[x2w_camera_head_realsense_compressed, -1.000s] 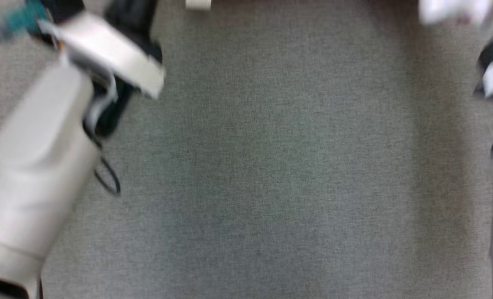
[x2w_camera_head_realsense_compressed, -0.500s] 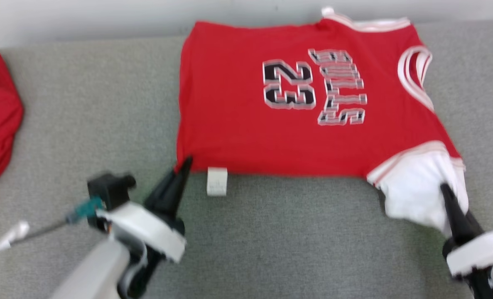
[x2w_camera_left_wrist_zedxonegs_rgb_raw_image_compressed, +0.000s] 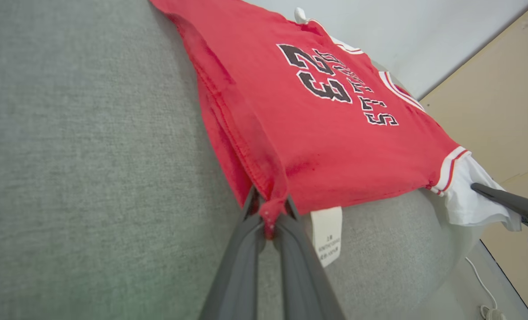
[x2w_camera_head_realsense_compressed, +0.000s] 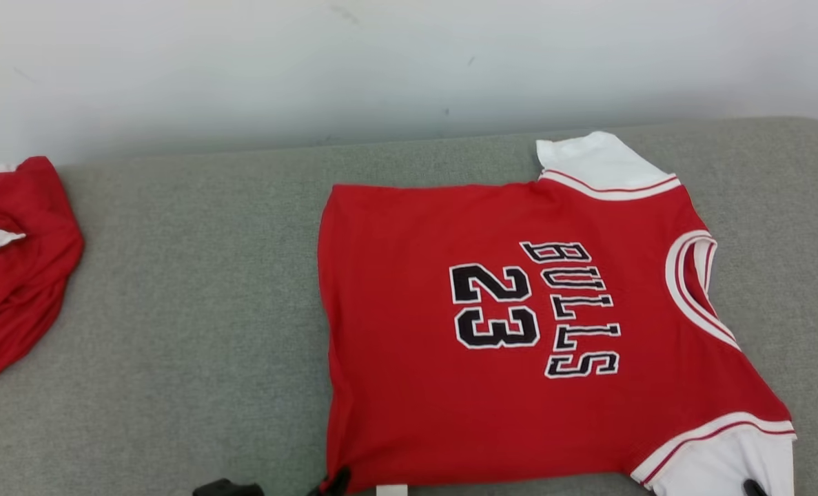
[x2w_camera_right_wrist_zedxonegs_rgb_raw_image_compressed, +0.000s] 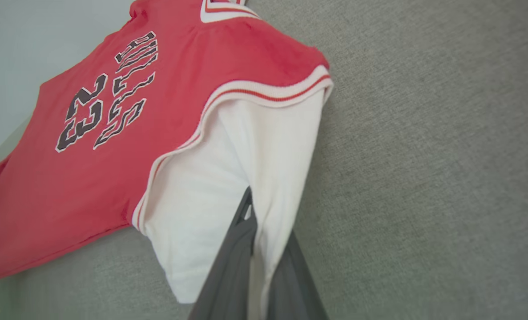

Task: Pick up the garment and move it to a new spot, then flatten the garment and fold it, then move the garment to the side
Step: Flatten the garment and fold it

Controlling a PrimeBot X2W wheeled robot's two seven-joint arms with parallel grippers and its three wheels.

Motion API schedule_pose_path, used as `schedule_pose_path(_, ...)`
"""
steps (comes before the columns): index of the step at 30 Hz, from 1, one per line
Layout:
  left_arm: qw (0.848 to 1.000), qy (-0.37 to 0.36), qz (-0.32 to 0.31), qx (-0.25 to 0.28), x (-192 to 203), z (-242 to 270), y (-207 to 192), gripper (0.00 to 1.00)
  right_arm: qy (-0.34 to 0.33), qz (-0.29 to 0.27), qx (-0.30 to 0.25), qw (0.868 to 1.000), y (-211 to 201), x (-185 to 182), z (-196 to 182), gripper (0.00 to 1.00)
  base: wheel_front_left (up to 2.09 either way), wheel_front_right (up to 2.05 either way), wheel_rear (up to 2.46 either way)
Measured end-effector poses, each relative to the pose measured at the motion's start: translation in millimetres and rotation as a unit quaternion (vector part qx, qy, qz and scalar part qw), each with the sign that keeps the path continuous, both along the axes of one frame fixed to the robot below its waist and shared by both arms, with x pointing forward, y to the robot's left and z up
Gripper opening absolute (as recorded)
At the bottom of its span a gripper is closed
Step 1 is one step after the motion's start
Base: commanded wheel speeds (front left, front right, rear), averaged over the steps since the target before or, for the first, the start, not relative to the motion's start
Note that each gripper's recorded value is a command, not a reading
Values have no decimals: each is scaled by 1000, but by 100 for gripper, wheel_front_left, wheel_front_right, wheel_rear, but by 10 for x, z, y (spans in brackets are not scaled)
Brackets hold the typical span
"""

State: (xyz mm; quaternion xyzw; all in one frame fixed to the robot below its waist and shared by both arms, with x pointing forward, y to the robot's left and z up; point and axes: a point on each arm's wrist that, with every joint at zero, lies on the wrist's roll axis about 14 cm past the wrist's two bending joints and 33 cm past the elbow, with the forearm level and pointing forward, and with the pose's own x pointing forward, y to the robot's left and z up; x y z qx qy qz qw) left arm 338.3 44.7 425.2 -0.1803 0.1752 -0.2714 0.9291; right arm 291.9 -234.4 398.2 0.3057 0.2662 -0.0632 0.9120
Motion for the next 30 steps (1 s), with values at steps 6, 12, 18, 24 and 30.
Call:
schedule_pose_path(6,999,36,3,10,-35,-29,53,0,14,15,1,1000,43,-4,-13,0,0,0,0)
schedule_pose_path(12,997,65,-14,24,120,4,69,0,21,41,-4,999,76,197,37,0,0,0,0)
schedule_pose_path(18,995,93,-36,20,317,152,7,0,27,82,-10,996,182,406,151,0,0,0,0)
schedule_pose_path(24,991,115,-65,26,537,286,-29,0,23,133,-43,990,215,721,370,0,0,0,0)
schedule_pose_path(30,990,120,-67,31,782,383,-18,0,24,159,-77,984,197,990,485,0,0,0,0)
